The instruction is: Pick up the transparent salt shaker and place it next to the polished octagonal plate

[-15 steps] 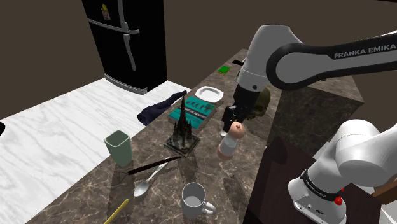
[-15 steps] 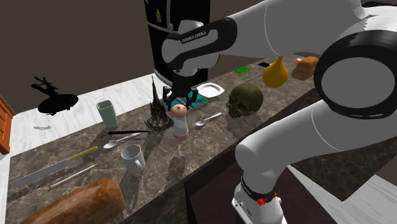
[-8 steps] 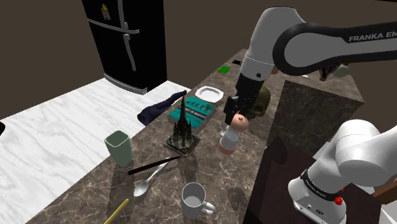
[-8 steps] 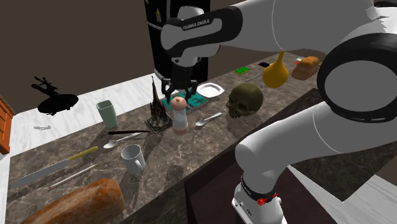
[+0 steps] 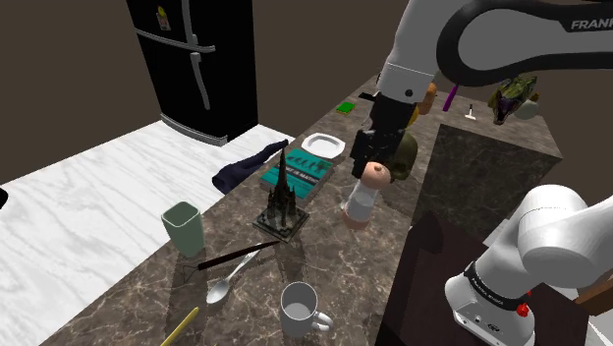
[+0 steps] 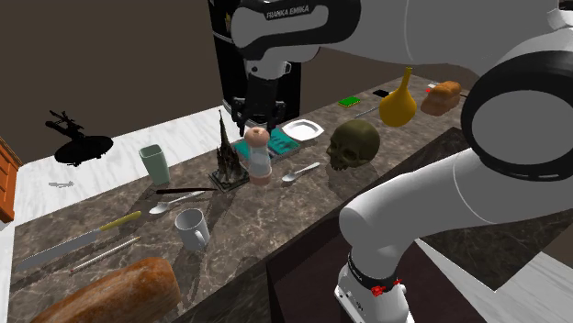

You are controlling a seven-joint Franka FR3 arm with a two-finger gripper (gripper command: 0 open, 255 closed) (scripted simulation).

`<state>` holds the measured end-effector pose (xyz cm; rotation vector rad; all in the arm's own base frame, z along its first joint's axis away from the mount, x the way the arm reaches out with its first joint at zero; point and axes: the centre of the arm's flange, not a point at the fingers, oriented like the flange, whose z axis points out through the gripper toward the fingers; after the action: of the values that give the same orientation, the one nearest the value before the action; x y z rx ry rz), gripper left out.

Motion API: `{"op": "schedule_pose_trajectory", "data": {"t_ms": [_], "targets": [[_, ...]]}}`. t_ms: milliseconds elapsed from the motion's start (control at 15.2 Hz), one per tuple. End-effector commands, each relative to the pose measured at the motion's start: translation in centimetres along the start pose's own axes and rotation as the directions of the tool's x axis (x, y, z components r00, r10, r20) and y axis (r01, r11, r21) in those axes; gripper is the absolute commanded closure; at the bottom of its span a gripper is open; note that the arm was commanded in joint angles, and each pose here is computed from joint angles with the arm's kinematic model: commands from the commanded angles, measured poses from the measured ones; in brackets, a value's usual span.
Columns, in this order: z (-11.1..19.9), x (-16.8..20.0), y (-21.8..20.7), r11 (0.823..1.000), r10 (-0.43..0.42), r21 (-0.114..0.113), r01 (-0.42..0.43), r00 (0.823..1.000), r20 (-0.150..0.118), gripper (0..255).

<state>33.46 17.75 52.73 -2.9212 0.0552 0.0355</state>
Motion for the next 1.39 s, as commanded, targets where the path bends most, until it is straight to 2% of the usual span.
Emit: {"op": "schedule_pose_trajectory", "data": {"t_ms": [0,1320], "targets": [[-1.0,0.0,-0.4,1.0,0.0,0.0,0.0,1.0,0.0,255],[-11.1,-0.3,-2.6,1.0,0.0,0.0,0.0,1.0,0.0,255]]}}
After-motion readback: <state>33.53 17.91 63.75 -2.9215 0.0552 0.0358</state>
